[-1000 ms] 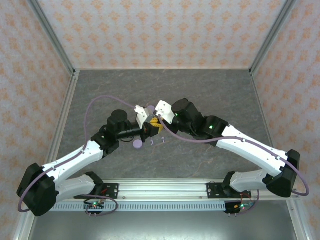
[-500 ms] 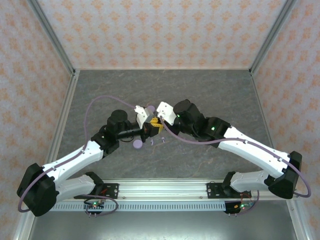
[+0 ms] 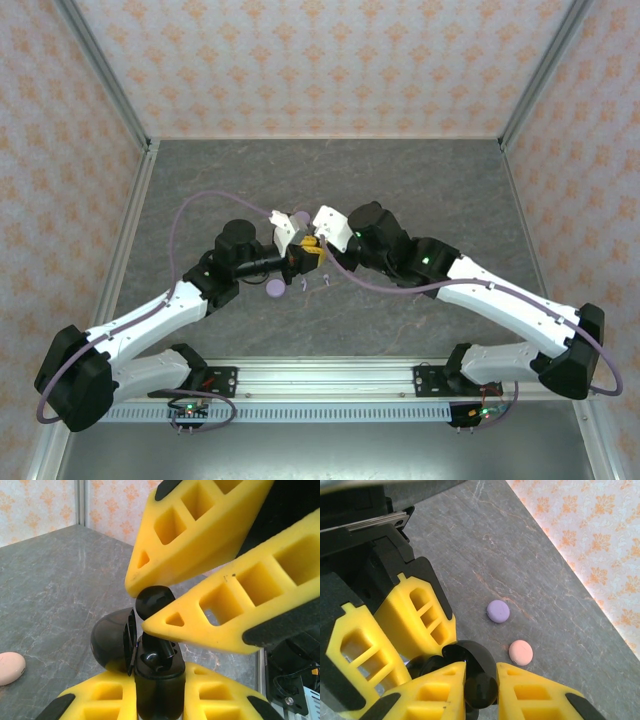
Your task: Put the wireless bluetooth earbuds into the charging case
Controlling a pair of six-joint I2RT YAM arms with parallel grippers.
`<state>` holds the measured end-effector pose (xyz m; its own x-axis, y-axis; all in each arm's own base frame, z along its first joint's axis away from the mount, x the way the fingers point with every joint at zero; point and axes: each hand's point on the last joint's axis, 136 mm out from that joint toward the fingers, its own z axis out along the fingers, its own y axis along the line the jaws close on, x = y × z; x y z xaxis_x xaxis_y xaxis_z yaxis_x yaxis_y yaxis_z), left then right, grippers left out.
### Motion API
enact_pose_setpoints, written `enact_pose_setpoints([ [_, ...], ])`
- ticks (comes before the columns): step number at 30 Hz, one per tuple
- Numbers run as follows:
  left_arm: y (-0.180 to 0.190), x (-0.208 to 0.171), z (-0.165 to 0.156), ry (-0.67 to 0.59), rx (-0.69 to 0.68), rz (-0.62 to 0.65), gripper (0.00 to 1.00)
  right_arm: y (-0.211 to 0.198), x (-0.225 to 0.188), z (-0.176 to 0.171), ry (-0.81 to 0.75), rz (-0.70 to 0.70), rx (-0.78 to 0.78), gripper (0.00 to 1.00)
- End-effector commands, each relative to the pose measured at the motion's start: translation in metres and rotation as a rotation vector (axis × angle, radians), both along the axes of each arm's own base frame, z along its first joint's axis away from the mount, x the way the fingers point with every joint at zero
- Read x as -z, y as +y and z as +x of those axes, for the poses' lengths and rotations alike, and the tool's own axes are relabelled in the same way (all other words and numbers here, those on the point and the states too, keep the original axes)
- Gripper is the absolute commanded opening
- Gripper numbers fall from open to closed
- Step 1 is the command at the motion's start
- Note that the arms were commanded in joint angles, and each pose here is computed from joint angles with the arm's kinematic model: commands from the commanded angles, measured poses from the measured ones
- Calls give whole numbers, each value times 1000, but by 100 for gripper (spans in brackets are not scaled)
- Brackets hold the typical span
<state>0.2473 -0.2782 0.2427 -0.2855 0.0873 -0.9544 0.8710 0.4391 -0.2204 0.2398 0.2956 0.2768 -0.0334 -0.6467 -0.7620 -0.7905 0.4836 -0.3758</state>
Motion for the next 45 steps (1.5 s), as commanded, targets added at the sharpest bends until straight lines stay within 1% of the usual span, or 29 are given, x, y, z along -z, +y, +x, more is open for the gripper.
enact_pose_setpoints([
  [1, -3, -37, -4, -92, 20, -84, 0, -3, 6, -5, -10, -27, -20, 19],
  [7, -3, -39, -2, -94, 14, -86, 0, 2, 10, -15, 24, -27, -83, 20],
  [14, -4, -38, -2, -94, 21, -83, 0, -6, 18, -8, -22, -95, -60, 20],
  [15, -5, -37, -2, -93, 22, -81, 0, -10, 10, -10, -44, -77, -59, 20],
  [19, -6, -38, -3, -95, 33, -81, 0, -11, 11, -10, -63, -87, -69, 20],
  [26, -6, -40, -4, -99, 40, -85, 0, -4, 15, -18, -48, -70, -126, 20],
  [32, -7, -38, -4, -98, 44, -81, 0, -2, 14, -19, -54, -63, -138, 20],
  [39, -7, -41, -4, -107, 45, -89, 0, 4, 17, -26, -17, -44, -178, 20],
  [45, -6, -42, -4, -111, 42, -95, 0, 6, 20, -31, 18, -44, -194, 22],
])
